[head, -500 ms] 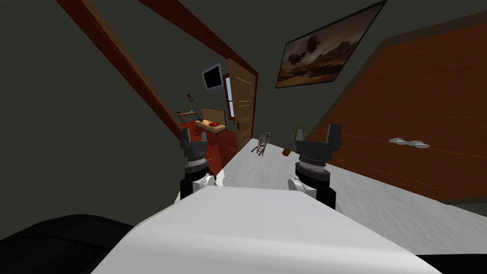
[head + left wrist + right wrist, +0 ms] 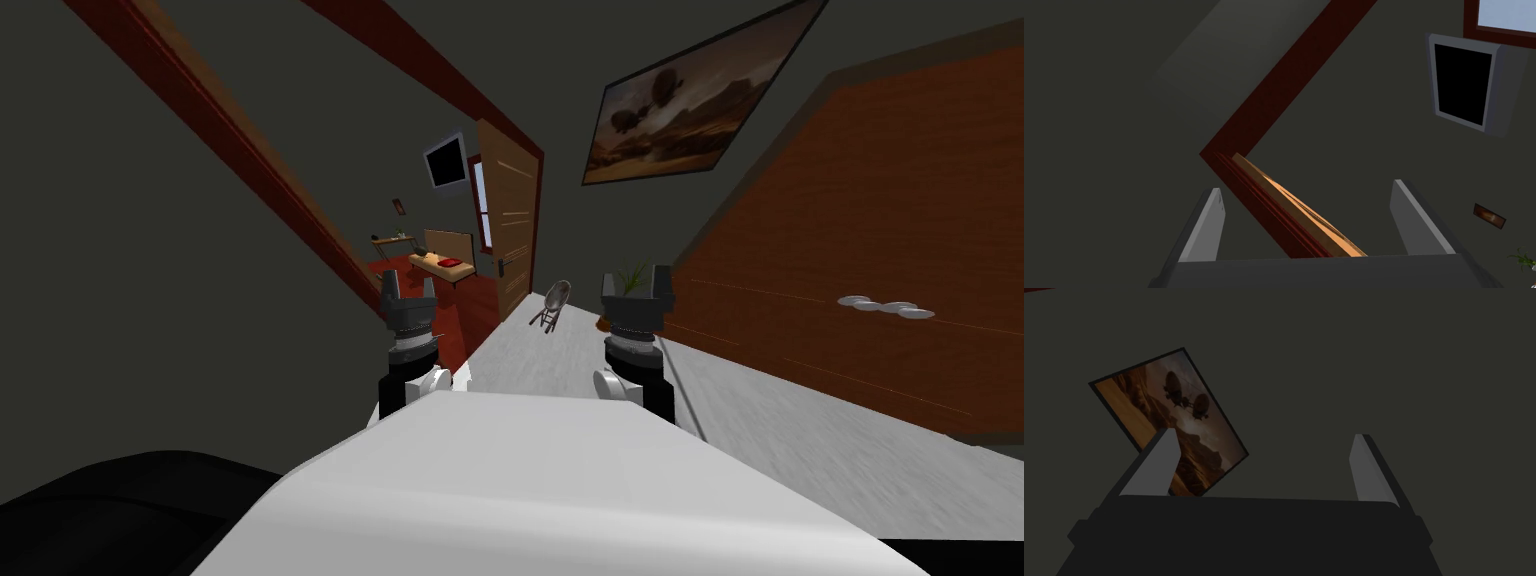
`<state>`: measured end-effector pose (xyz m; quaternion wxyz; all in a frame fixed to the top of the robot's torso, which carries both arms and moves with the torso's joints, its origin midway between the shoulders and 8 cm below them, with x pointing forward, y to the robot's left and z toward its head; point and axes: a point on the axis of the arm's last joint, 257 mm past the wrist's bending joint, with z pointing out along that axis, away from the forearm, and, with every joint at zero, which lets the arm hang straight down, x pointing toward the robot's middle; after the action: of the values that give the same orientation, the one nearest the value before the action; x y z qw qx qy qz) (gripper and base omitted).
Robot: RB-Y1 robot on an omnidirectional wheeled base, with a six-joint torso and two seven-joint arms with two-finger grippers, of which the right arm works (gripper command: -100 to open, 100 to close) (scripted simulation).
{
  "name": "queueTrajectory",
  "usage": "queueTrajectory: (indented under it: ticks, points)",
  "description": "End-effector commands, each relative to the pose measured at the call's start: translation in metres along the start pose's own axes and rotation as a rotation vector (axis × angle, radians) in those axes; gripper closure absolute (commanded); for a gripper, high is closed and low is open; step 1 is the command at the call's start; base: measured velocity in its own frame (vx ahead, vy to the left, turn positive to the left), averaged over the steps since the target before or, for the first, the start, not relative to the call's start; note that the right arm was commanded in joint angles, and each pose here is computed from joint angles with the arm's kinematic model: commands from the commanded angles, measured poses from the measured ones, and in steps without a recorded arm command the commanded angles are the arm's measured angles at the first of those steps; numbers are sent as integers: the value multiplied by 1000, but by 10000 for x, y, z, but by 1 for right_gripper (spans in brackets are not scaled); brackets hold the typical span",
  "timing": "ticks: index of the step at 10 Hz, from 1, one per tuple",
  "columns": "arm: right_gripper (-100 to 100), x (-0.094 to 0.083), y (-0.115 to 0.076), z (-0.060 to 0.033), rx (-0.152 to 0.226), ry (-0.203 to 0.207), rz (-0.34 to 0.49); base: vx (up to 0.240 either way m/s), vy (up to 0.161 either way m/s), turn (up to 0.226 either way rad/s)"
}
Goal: Push the door open
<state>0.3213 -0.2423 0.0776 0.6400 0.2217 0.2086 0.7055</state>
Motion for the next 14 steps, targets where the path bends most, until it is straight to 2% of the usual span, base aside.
queueTrajectory:
  ticks: [1,4,8,11,14]
  points:
    - [-100,57,-101,-18,10,12,31,127,27,1]
    - [-100,214,-313,-37,32,45,102,109,-6,2]
    - [-100,371,-502,-63,54,76,165,91,13,2]
    - [-100,602,-756,-113,89,124,248,128,8,4]
    - [-100,751,-907,-154,113,155,296,128,13,2]
